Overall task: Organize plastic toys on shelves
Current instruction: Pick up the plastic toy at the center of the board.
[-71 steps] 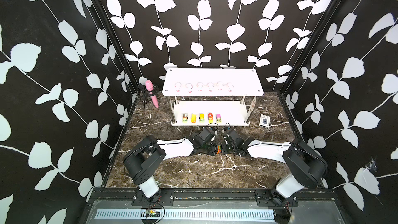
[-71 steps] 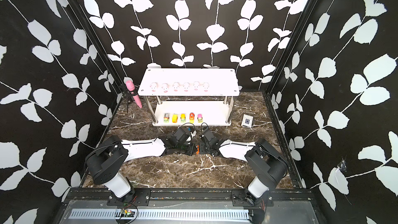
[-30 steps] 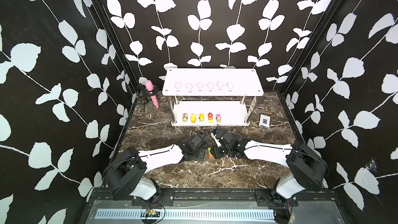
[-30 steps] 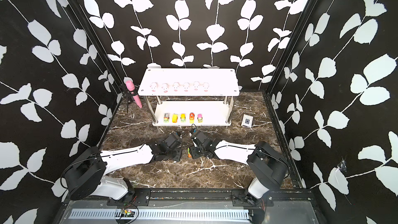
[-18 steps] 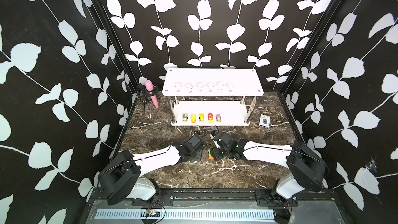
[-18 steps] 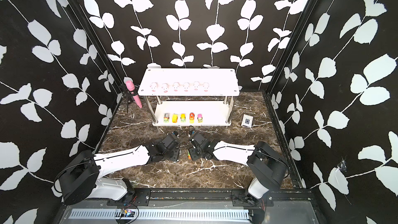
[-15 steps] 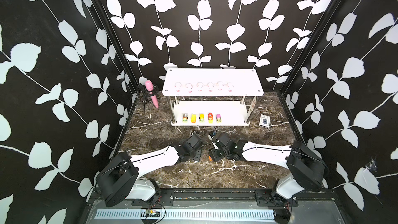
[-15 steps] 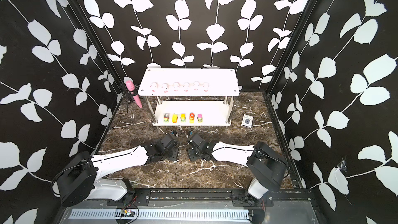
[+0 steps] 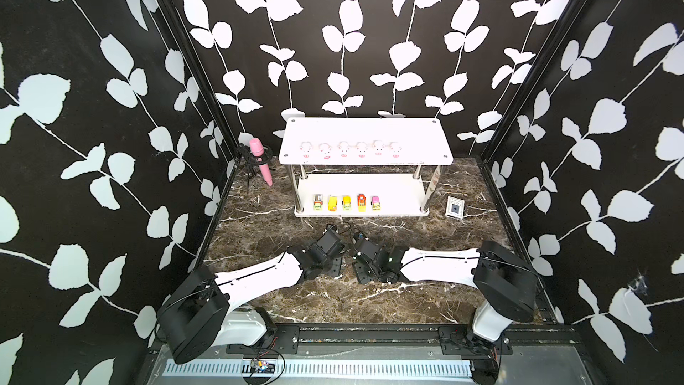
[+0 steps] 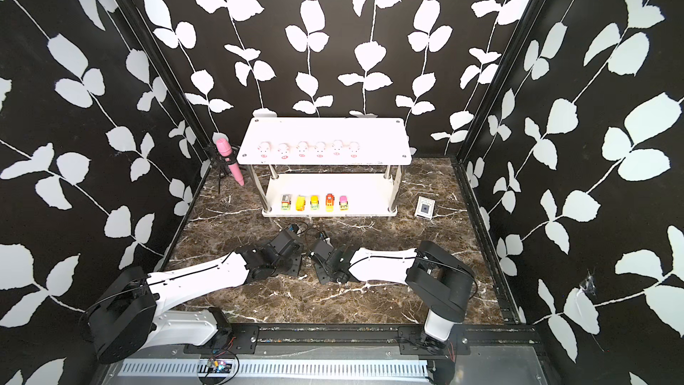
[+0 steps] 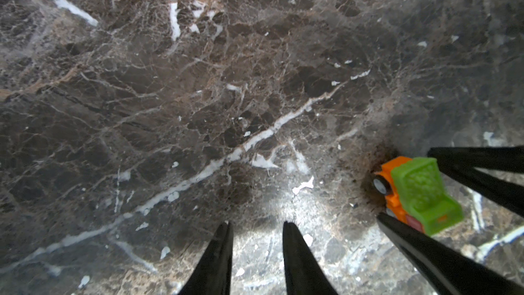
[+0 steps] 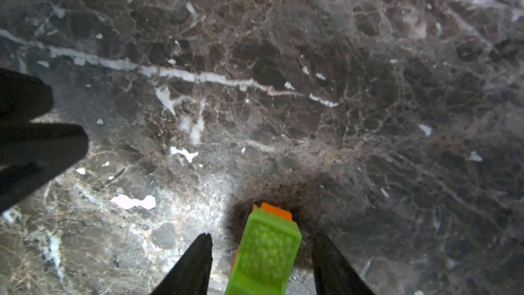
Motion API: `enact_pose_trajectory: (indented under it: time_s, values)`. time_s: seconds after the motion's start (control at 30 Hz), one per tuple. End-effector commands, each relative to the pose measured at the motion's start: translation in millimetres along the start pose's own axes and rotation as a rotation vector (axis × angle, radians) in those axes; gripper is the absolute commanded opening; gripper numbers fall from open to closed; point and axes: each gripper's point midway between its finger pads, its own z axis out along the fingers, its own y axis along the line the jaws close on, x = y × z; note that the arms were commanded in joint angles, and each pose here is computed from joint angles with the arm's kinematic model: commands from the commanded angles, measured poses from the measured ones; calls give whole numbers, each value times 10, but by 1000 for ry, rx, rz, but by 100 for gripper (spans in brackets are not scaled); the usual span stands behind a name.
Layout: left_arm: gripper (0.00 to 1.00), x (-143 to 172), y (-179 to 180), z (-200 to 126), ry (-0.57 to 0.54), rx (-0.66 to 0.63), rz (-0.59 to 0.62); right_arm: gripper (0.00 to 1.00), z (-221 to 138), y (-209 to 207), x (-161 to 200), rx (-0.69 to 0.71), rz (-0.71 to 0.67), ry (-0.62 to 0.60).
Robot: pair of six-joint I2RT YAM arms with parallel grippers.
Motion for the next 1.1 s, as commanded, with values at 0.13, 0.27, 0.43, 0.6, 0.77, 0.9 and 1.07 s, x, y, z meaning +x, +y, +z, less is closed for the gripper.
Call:
enact_pose_trajectory:
  time_s: [0.13,0.27,0.43,0.6,0.77,0.9,1.07]
  values:
    - [36,51,105,-32,-1,-26,8,57,27,55,45,50,33,-14]
    - [37,52,129,-47,-4,-32,10,50,42,68,50,51,40,-17]
    - [38,41,157,-75,-11,-34,9,44,69,34,58,75,46,-18]
    - [38,51,153,-71,-7,-29,6,34,86,-17,62,101,62,-25]
    - [38,64,153,-64,-2,-27,7,26,0,-40,-6,83,74,-84]
    - [38,70,162,-63,-2,-32,10,22,-131,-16,-117,2,91,-153]
    - [37,52,158,-73,-7,-29,7,20,-330,-136,-334,-67,116,-216]
